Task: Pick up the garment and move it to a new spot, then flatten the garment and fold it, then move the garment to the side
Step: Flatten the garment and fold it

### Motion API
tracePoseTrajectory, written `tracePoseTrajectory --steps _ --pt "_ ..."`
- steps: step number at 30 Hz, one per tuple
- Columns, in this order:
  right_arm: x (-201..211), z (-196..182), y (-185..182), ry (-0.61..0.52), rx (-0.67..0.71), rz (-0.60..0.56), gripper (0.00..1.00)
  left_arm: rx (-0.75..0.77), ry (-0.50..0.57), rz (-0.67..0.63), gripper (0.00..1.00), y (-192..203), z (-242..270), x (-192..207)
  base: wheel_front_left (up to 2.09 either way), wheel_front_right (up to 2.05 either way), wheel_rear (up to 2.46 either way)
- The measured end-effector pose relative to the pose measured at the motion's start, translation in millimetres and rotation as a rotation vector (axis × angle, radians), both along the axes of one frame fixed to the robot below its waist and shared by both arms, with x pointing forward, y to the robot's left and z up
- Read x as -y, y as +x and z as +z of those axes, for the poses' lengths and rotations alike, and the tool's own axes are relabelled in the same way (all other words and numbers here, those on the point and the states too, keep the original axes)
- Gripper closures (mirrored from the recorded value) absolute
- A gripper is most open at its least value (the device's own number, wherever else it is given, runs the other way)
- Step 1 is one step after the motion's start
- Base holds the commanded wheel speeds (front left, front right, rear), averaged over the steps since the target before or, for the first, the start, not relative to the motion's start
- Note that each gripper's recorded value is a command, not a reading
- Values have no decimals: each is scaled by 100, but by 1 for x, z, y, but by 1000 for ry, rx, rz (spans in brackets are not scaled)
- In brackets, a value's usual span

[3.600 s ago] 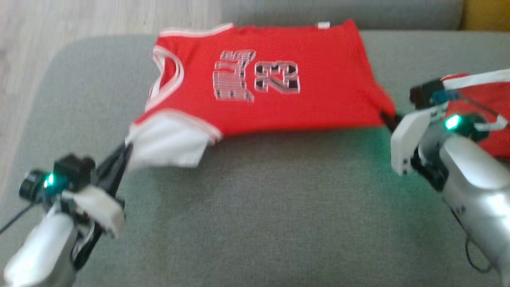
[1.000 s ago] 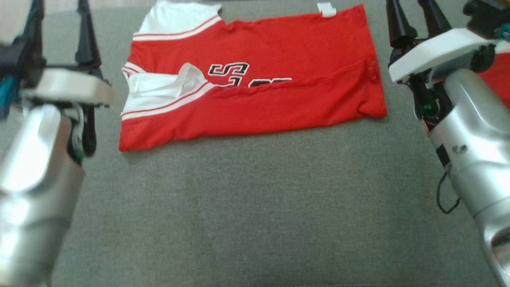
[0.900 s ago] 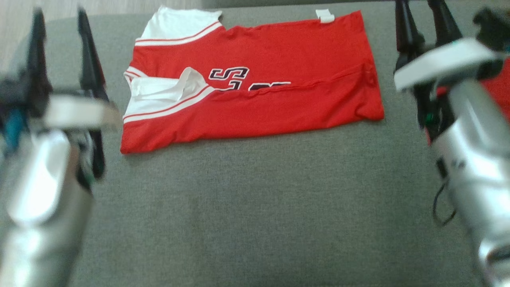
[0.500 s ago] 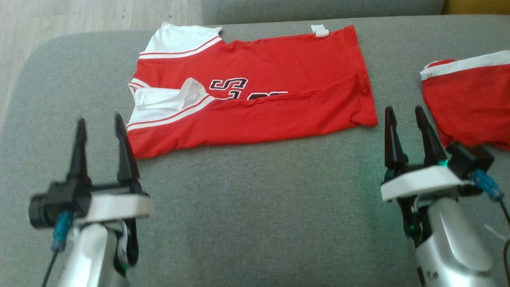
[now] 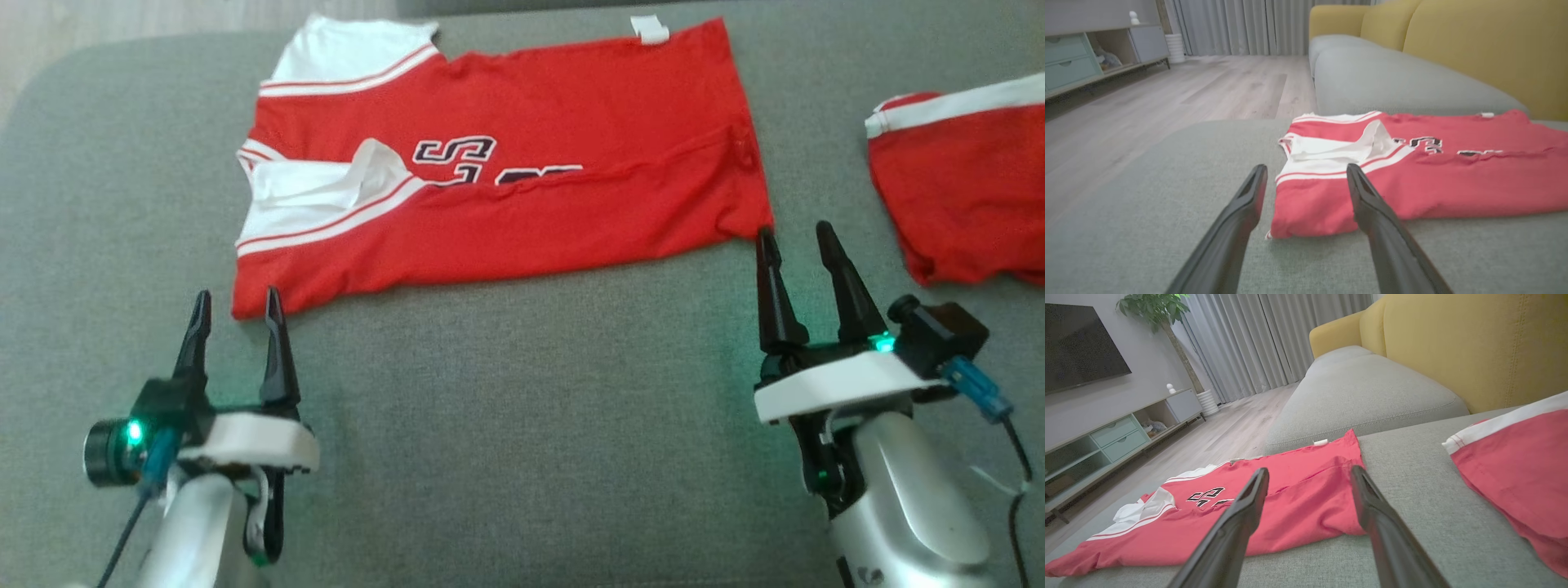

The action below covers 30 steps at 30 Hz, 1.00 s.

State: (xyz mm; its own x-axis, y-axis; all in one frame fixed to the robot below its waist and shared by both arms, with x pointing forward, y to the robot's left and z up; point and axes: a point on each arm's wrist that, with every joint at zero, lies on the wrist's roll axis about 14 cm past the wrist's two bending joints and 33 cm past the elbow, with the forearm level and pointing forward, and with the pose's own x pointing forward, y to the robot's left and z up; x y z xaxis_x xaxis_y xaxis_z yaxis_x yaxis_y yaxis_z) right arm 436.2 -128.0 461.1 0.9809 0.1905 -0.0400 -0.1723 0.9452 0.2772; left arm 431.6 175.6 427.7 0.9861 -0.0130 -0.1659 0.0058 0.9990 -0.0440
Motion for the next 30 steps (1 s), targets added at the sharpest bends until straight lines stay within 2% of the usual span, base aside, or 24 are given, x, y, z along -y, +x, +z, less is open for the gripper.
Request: tracePoseTrajectory --steps 9,12,17,18,19,23,30 --pt "1 -21 2 -4 -50 2 0 -177 41 11 0 24 -47 -7 0 0 0" --pt "2 -26 2 -5 -61 -1 0 -228 17 53 0 29 -61 -15 0 0 0" --pt "6 -29 4 -1 -67 -12 0 -322 22 45 0 35 -82 -15 0 0 0" --pt "6 -28 6 -2 -63 -12 0 -336 17 39 19 38 -83 -14 0 0 0" --pt "7 -26 7 -2 -59 -13 0 -348 15 38 100 41 -84 -14 0 0 0" --pt "9 -26 8 -3 -58 -18 0 -351 8 19 100 51 -82 -10 0 0 0" --pt "8 -26 9 -26 -60 -13 0 -202 -8 30 100 55 -52 -9 0 0 0"
